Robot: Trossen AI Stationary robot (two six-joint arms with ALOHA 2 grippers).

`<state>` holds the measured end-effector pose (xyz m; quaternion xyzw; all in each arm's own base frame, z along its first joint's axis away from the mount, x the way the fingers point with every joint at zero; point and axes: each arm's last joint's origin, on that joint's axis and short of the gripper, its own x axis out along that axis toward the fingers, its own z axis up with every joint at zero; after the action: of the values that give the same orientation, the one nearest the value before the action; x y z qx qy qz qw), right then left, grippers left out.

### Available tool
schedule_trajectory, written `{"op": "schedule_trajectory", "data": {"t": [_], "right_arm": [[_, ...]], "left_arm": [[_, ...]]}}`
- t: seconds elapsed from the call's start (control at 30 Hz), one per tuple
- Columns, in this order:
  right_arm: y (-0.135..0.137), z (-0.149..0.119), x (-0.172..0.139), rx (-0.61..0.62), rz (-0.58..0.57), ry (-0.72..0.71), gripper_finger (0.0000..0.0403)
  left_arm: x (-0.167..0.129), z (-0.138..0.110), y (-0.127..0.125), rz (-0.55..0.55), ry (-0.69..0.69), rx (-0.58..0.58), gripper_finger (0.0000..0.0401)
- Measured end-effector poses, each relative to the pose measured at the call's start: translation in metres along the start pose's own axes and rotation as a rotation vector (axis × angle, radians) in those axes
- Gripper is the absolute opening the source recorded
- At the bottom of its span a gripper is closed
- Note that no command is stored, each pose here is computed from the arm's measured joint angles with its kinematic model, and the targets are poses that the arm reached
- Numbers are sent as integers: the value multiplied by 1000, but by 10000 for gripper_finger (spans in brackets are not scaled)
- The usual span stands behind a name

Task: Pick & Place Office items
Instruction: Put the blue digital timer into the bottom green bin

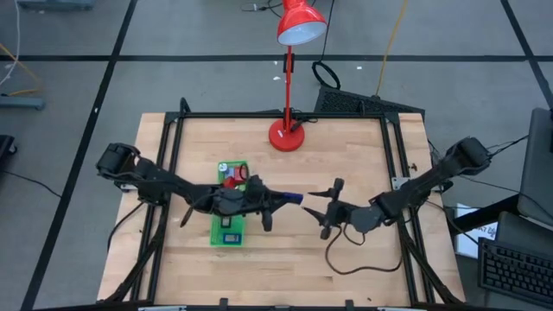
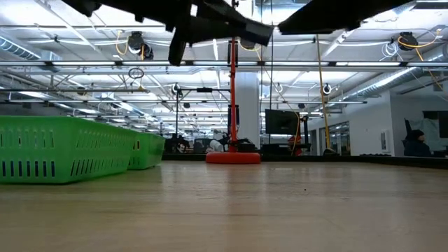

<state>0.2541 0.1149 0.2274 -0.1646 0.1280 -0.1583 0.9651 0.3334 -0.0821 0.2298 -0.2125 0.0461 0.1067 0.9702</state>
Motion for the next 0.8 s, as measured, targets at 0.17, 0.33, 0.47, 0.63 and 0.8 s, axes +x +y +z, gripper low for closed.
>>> {"op": "schedule_trajectory", "data": {"t": [0.17, 0.33, 0.47, 0.63, 0.8], "right_arm": [[-15, 4, -21, 128, 88, -11, 216], [-30, -9, -40, 260, 288, -86, 212], [-42, -25, -53, 344, 333, -194, 211], [-57, -41, -67, 428, 336, -296, 210], [-64, -46, -74, 454, 332, -326, 210]], "left_arm": [[-14, 5, -8, 15, 21, 74, 63], [-28, 10, -15, 7, 57, 121, 62], [-41, 10, -22, 35, 71, 163, 62], [-59, 10, -24, 87, 49, 181, 62], [-81, 3, -10, 81, 61, 183, 62]]}}
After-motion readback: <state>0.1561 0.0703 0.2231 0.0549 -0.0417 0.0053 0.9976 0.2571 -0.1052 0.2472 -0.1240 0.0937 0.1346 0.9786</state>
